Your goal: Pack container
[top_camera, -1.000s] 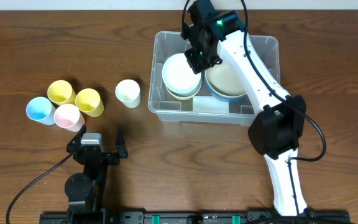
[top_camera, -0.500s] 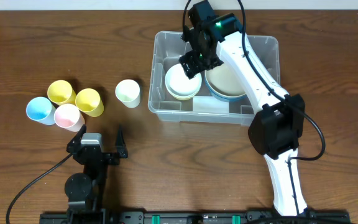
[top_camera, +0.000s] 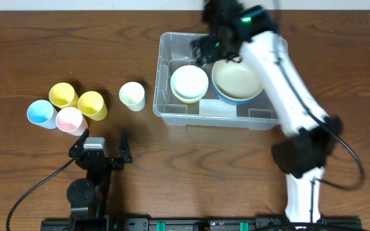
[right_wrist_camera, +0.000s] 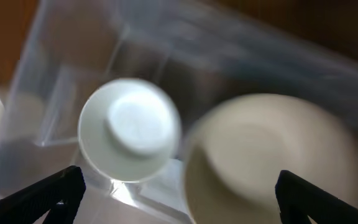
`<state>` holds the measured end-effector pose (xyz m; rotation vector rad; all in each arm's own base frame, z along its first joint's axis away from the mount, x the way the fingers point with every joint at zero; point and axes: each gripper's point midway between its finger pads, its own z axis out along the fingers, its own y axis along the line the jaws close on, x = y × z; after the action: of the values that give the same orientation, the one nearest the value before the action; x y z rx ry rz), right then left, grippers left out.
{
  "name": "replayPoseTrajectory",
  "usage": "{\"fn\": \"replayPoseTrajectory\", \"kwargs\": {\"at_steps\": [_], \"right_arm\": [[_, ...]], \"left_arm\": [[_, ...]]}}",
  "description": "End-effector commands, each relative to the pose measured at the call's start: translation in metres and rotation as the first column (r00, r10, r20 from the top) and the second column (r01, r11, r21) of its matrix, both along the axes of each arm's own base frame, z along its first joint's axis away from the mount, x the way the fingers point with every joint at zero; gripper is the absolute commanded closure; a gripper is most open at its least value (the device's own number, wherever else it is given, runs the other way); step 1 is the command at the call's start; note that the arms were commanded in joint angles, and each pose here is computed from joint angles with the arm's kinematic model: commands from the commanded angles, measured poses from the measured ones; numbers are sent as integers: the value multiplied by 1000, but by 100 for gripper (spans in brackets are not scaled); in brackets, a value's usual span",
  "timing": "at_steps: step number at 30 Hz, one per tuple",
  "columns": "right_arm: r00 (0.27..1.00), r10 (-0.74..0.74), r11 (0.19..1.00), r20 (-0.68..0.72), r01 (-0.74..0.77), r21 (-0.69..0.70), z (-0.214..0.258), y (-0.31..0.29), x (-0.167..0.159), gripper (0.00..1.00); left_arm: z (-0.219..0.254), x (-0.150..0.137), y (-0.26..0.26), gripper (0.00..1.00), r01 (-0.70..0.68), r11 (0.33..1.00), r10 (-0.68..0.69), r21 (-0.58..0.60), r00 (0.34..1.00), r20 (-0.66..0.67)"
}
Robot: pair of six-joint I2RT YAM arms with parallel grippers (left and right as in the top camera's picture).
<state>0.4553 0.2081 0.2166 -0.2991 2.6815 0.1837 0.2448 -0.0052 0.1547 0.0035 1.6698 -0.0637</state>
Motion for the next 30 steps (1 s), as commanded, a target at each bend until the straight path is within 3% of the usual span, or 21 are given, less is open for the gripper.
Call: {"fn": "replayPoseTrajectory", "kwargs": {"at_steps": [1, 5, 10, 15, 19, 30], "right_arm": [[905, -394, 915, 162, 403, -24, 59, -89, 8, 1], [774, -621, 772, 122, 632, -76, 54, -160, -7, 1], [623, -782, 613, 4, 771, -172, 17, -230, -27, 1], [548, -824, 567, -145, 798, -205, -27, -257, -40, 1], [497, -848, 529, -183, 811, -249, -54, -271, -50, 1], [477, -853, 521, -211, 800, -298, -88, -276, -60, 1]], "left_arm": [[-16, -1, -1, 2, 11, 1000, -11, 10, 999, -45], [-16, -1, -1, 2, 11, 1000, -11, 10, 999, -45], [-16, -1, -1, 2, 11, 1000, -11, 10, 999, -45], [-16, -1, -1, 2, 11, 1000, -11, 10, 999, -45], [-16, -1, -1, 2, 11, 1000, -11, 10, 999, -45], [-16, -1, -1, 2, 11, 1000, -11, 10, 999, -45]]}}
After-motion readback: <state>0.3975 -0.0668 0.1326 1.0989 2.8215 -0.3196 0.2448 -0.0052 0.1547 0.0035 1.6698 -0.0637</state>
